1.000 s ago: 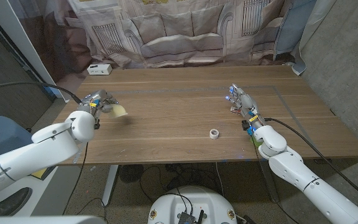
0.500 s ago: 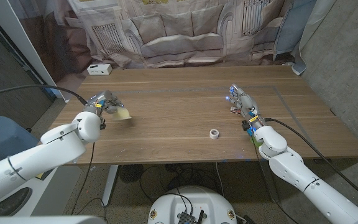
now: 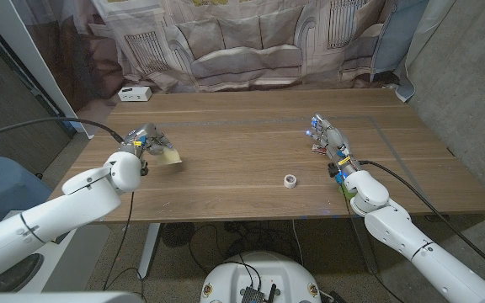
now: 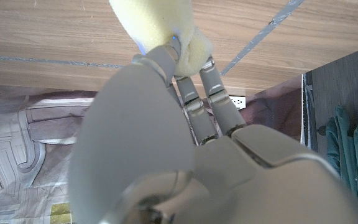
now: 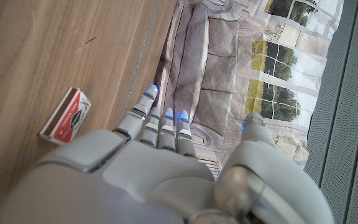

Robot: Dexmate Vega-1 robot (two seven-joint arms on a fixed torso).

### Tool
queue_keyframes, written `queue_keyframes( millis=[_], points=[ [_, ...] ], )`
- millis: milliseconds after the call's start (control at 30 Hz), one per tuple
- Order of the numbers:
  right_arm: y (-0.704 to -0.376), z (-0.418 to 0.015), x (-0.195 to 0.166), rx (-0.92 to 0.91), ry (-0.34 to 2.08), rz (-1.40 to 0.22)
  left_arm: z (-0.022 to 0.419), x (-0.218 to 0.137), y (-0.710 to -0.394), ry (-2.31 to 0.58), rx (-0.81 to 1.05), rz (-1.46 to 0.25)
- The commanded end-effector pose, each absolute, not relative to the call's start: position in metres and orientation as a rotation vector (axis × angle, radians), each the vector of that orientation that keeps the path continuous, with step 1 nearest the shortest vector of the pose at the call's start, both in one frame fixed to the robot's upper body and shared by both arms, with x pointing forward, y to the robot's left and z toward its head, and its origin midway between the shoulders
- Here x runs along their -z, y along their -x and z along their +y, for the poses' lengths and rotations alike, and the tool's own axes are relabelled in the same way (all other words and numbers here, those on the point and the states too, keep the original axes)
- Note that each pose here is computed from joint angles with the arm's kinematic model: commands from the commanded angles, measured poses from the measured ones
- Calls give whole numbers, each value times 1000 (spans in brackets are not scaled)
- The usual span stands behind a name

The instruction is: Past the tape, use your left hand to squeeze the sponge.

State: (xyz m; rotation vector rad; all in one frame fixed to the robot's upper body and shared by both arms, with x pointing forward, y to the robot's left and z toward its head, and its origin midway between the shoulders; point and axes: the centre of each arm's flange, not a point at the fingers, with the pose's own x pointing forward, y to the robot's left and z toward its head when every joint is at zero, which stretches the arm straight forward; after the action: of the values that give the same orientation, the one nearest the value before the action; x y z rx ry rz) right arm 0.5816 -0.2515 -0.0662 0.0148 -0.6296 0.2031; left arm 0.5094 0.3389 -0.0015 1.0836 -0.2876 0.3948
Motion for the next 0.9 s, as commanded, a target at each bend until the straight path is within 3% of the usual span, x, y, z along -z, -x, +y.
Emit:
queue_keyframes(
  millis=[33,900],
  points=[
    [-581,-254,68,-198,-16,-627,337,-2,-514,-1133,-340,-286],
    [-581,-252,65,-209,-6,-628,350,-4,-500,-1232,-295,-250]
  ],
)
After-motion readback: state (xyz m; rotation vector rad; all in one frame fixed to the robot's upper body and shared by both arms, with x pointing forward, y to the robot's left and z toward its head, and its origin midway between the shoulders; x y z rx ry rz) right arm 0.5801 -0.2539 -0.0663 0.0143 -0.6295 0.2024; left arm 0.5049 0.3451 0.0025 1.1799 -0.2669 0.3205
